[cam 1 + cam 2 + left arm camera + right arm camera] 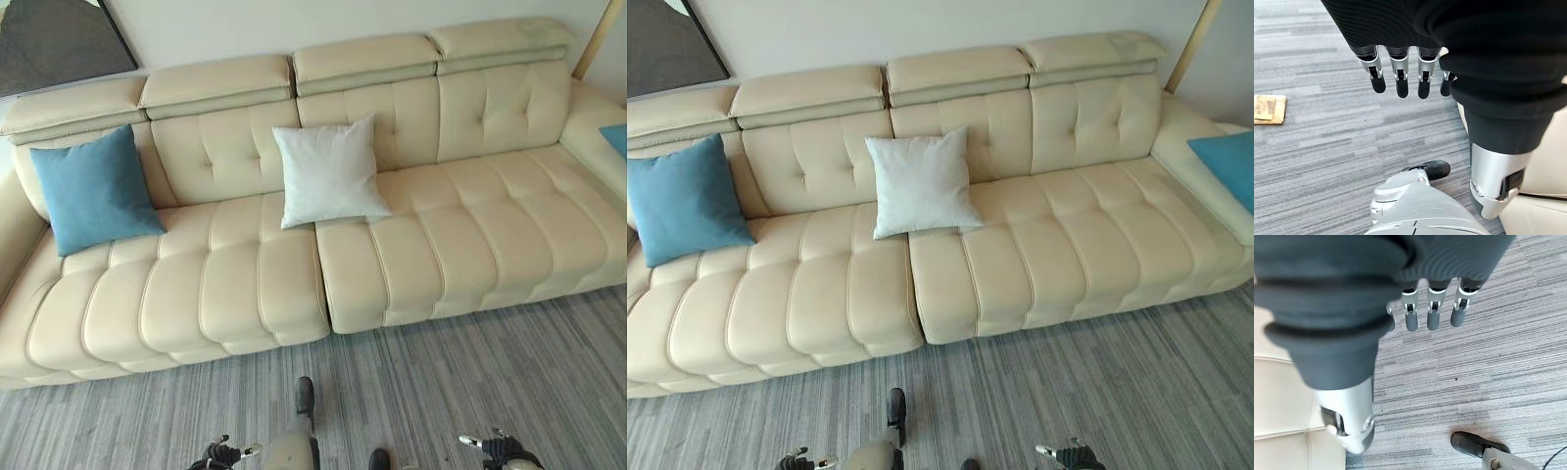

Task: Pick up all the scattered cushions and arrange them neatly on the sofa.

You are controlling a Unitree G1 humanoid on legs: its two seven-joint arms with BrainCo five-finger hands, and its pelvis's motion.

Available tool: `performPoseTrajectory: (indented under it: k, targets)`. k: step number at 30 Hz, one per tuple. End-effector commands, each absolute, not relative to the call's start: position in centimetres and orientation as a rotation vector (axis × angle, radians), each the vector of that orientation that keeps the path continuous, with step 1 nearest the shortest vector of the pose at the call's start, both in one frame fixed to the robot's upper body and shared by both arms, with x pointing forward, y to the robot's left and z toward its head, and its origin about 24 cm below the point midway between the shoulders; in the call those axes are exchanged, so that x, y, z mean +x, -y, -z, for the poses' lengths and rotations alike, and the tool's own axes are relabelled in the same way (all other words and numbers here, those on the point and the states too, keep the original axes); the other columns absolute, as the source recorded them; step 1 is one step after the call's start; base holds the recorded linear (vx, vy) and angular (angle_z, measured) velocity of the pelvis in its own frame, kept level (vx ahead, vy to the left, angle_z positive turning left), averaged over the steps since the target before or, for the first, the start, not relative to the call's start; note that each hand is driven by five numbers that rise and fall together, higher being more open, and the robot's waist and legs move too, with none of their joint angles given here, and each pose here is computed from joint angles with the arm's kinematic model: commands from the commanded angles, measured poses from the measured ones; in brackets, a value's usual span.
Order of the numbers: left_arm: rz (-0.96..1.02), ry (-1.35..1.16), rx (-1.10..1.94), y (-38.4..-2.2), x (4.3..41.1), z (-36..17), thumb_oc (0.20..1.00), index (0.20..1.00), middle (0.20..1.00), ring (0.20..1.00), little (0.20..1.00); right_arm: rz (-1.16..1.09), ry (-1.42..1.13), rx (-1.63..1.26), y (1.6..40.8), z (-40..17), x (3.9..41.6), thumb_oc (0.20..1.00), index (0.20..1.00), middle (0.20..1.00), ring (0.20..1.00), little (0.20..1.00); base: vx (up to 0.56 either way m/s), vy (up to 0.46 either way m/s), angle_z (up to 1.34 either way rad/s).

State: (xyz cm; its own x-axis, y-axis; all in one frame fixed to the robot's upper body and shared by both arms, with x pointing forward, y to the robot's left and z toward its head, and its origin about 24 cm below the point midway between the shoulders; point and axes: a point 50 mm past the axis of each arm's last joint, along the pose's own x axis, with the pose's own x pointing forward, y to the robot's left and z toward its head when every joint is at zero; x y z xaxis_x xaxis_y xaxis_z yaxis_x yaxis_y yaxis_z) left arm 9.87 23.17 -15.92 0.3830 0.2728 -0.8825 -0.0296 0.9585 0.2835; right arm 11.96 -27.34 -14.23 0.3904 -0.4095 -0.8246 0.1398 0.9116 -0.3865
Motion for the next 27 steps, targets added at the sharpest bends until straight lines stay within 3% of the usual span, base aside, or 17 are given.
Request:
performPoseTrajectory:
  k: [1,16,27]
  targets:
    - [-0.204,-1.088,0.252,-24.0,12.5,15.0,1.000,1.000,1.000,1.000,1.000,0.366,-1.026,-0.256,27.2,13.3,14.7,1.000,1.000,1.000,1.000,1.000,-0.10,-0.009,0.22]
    - [-0.123,-1.131,0.313,-22.8,11.6,15.6,1.000,1.000,1.000,1.000,1.000,0.346,-1.072,-0.228,26.0,14.2,13.6,1.000,1.000,1.000,1.000,1.000,0.03,0.081,0.10]
    - [-0.106,-1.070,0.362,-23.1,14.0,14.7,1.000,1.000,1.000,1.000,1.000,0.382,-1.129,-0.160,25.3,14.9,12.2,1.000,1.000,1.000,1.000,1.000,0.00,0.113,-0.20]
